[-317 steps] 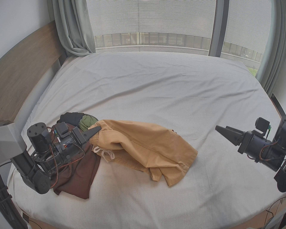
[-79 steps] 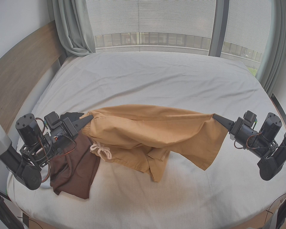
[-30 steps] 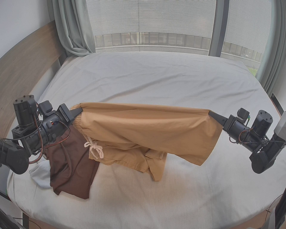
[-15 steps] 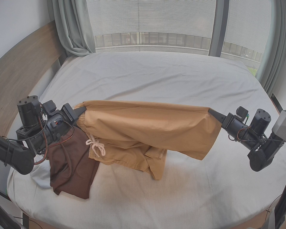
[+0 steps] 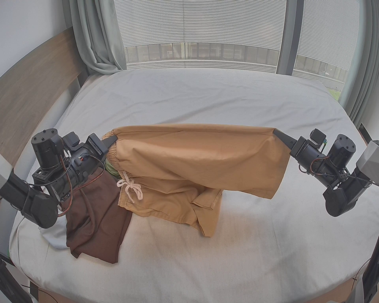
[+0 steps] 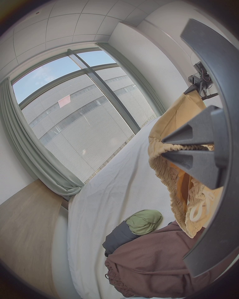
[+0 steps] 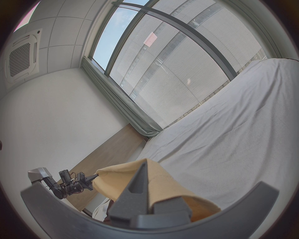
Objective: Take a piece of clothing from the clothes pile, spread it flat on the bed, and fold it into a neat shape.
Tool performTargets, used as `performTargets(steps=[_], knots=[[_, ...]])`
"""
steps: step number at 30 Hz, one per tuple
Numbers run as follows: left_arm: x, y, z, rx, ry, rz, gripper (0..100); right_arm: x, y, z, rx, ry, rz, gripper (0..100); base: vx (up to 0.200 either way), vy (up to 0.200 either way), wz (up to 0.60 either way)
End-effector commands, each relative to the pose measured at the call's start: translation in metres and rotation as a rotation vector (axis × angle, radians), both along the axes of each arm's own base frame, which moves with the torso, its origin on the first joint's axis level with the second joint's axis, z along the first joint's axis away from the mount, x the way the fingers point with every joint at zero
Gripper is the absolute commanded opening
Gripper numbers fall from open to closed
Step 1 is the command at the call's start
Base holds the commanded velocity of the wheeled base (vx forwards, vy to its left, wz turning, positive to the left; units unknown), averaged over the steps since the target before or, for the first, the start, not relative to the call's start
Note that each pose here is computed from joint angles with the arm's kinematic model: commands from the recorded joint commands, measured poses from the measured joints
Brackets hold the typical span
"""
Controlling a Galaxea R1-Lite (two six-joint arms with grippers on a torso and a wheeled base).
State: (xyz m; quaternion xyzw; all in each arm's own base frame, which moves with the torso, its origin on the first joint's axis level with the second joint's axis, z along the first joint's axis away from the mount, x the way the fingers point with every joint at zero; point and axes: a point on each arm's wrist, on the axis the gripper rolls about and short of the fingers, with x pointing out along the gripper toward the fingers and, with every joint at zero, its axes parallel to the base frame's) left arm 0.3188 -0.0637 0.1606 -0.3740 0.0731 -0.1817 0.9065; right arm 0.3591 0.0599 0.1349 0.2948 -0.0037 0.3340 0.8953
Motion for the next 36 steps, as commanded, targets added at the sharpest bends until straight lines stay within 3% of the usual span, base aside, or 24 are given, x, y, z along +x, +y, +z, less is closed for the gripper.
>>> performTargets(steps=[1,36], knots=[[0.014,-0.003,-0.012,0.004,0.026,-0.001,0,0.014,0.002,-0.008,0.0,0.0,0.002,0,0.0,0.0,0.0],[0.086,-0.014,-0.03,-0.025,-0.031,0.009,0,0.081,0.004,-0.013,0.005,0.015,-0.029,0,0.0,0.0,0.0]])
